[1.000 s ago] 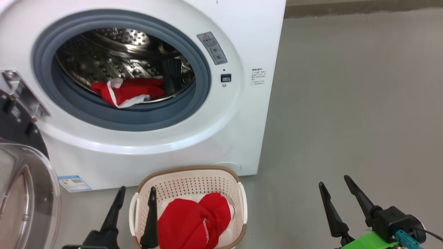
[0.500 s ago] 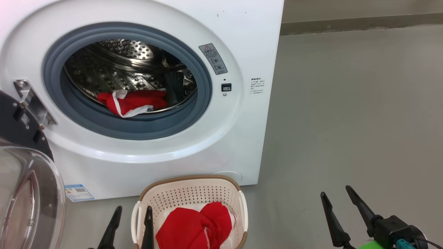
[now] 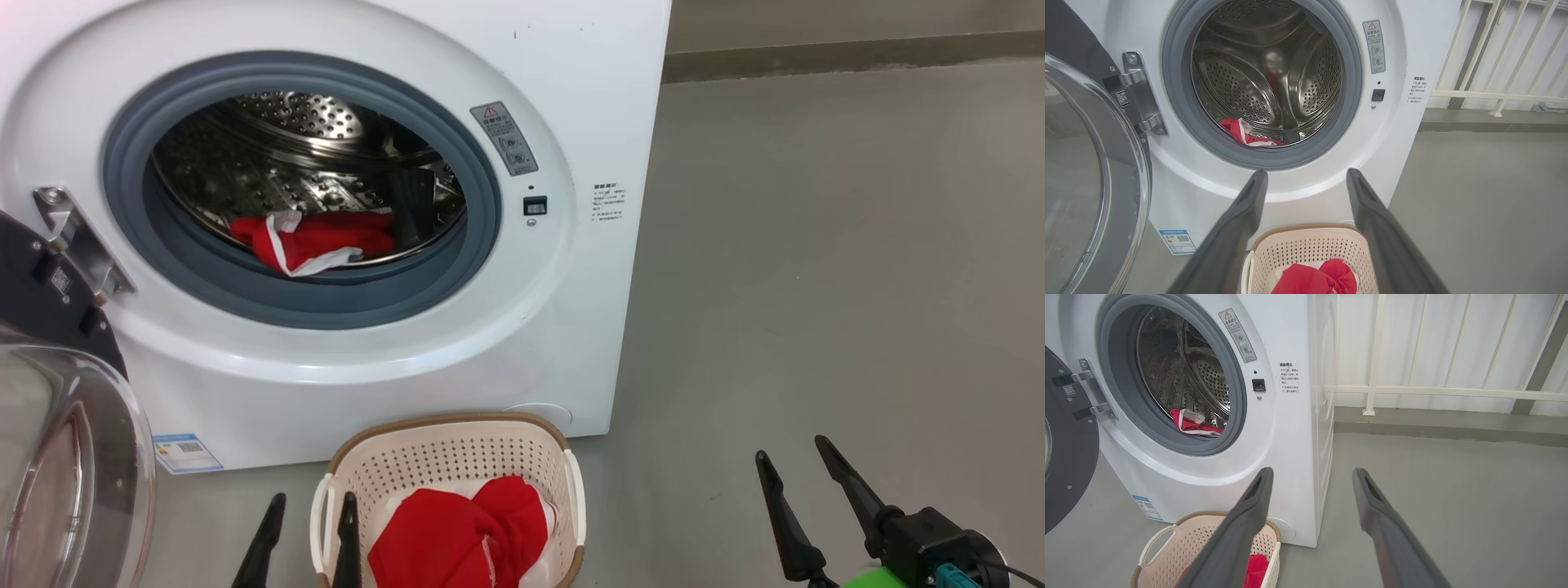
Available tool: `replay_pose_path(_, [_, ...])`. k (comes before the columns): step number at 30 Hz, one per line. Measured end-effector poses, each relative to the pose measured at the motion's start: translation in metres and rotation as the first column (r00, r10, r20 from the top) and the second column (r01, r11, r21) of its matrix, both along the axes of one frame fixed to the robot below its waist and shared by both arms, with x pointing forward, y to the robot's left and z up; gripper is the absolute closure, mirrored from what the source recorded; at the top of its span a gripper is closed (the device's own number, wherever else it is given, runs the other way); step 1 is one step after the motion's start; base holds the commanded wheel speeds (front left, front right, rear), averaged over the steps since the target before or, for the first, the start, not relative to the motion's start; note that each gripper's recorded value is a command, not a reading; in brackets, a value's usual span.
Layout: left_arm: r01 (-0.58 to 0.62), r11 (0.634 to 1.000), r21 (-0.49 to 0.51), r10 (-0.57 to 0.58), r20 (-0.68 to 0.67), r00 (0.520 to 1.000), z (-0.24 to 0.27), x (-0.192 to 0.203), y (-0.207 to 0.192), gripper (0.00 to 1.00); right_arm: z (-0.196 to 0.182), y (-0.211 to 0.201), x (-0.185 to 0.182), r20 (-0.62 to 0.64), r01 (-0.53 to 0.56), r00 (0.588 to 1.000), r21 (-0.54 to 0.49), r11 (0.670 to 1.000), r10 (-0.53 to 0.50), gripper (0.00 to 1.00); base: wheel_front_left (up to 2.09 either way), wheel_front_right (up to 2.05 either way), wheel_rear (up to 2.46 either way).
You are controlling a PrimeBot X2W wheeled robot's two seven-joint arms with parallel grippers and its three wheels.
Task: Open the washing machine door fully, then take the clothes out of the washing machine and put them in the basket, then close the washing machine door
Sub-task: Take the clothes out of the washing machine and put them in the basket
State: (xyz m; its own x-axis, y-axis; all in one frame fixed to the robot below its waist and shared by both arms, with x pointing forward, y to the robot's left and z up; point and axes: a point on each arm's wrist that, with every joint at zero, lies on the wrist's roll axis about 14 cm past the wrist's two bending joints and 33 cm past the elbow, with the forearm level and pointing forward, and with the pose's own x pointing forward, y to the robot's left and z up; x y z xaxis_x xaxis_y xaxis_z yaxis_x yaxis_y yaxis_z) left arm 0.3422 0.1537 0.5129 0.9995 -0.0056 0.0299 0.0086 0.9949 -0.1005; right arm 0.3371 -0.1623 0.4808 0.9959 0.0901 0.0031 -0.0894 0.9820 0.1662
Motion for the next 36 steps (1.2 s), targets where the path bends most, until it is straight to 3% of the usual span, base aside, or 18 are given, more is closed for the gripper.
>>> replay_pose_path(15, [0.000, 1.000, 0.004, 0.000, -0.045, 0.999, -0.014, 0.007, -0.002, 0.00, -0.004, 0.000, 0.003, -0.019, -0.002, 1.000, 0.000, 1.000, 0.002, 0.00, 0.00, 0.00, 0.00])
replay_pose_path(26, [0.062, 0.998, -0.020, -0.064, -0.104, 0.993, -0.038, 0.068, -0.025, 0.00, -0.013, -0.003, 0.027, -0.043, 0.006, 0.999, -0.003, 1.000, -0.006, 0.00, 0.00, 0.00, 0.00])
replay_pose_path(36, [0.147, 0.989, 0.017, -0.137, -0.266, 0.954, -0.097, 0.135, -0.046, 0.00, -0.033, -0.004, 0.061, -0.083, -0.001, 0.997, -0.001, 1.000, 0.001, 0.00, 0.00, 0.00, 0.00])
